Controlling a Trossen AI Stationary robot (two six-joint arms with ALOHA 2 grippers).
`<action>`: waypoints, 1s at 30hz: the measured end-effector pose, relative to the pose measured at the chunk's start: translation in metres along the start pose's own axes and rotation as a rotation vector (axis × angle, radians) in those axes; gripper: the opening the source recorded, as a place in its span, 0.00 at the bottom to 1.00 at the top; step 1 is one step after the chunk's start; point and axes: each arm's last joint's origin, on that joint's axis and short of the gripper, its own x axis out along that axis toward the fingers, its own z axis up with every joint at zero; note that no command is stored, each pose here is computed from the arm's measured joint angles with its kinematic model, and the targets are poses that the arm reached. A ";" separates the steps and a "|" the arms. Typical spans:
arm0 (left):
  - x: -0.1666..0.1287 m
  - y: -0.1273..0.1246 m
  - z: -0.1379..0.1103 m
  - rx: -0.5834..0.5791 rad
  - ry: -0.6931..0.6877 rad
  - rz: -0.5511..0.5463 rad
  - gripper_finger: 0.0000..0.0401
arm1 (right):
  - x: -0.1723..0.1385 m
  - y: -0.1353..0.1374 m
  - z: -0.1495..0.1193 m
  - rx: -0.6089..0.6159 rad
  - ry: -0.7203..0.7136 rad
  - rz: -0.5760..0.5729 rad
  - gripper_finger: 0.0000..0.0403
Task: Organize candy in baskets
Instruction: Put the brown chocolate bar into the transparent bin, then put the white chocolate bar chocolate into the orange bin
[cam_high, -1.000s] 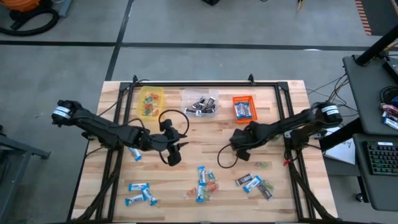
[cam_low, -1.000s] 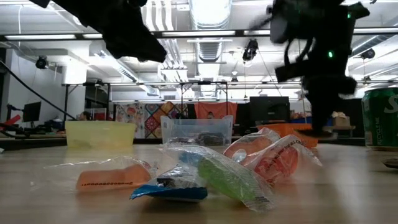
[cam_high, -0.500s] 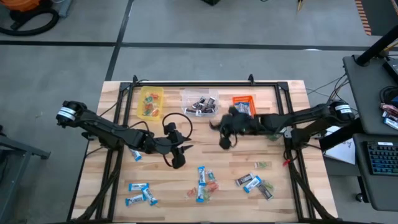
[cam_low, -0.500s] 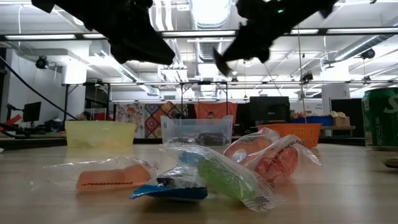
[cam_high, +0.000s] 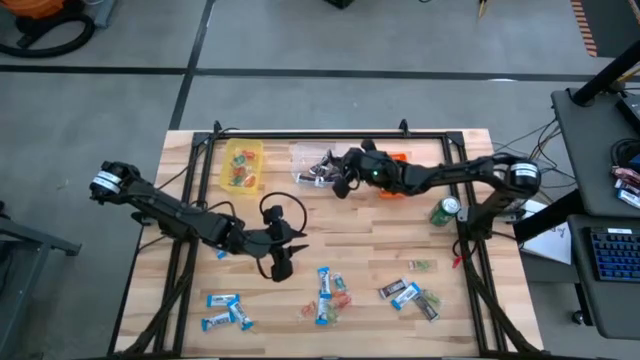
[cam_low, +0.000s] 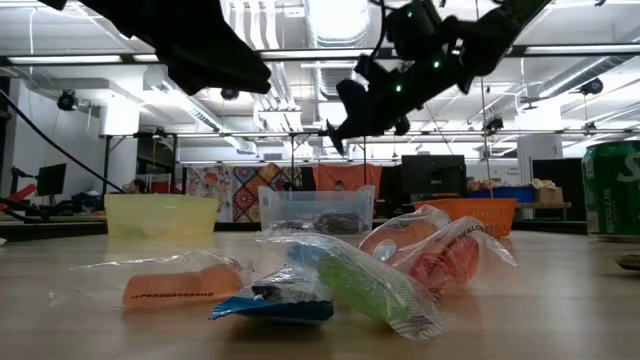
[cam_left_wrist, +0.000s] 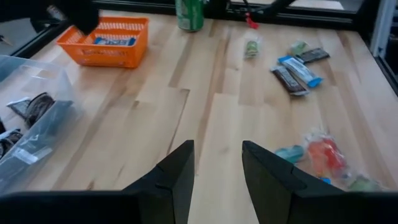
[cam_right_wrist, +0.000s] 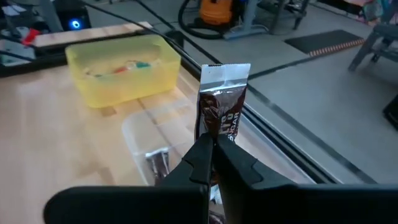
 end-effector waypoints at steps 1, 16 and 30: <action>-0.001 -0.002 -0.001 0.009 0.000 -0.006 0.29 | 0.003 -0.001 -0.003 0.007 0.007 -0.006 0.02; -0.005 -0.010 -0.003 0.042 0.001 -0.038 0.29 | 0.018 -0.002 -0.020 0.069 0.061 0.000 0.24; 0.012 -0.018 -0.017 0.109 0.038 -0.033 0.29 | -0.020 0.014 0.015 0.143 0.009 0.378 0.36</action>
